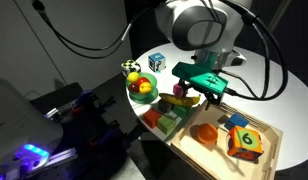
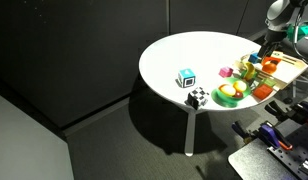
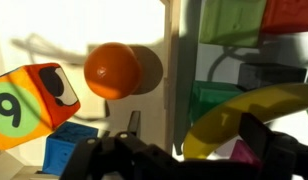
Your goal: Put the blue block in the crate
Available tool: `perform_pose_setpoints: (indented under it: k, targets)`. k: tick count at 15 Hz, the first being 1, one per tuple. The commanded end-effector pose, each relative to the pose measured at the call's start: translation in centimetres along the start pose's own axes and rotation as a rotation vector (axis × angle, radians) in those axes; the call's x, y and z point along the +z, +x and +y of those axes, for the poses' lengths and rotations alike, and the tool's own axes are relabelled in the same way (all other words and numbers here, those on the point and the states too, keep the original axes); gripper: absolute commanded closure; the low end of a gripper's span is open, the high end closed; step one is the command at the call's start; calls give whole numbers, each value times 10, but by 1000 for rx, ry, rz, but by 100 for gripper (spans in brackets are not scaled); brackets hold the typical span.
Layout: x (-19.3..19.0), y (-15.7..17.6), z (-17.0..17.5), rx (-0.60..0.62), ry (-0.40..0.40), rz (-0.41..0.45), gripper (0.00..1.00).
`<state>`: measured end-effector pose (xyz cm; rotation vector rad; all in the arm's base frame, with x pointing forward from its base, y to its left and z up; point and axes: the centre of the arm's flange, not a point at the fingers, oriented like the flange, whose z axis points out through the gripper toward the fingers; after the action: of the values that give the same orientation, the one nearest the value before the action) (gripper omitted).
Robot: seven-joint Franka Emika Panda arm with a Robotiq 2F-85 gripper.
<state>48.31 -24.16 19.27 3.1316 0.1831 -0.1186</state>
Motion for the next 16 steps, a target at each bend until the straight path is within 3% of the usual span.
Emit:
perform_pose_setpoints:
  k: [1, 7, 16]
  targets:
    - [-16, -28, -23, -28, 35, -16, 0]
    - [-27, -59, -53, -3, 63, -49, 0]
    - [-46, -101, -94, 70, 70, 12, 0]
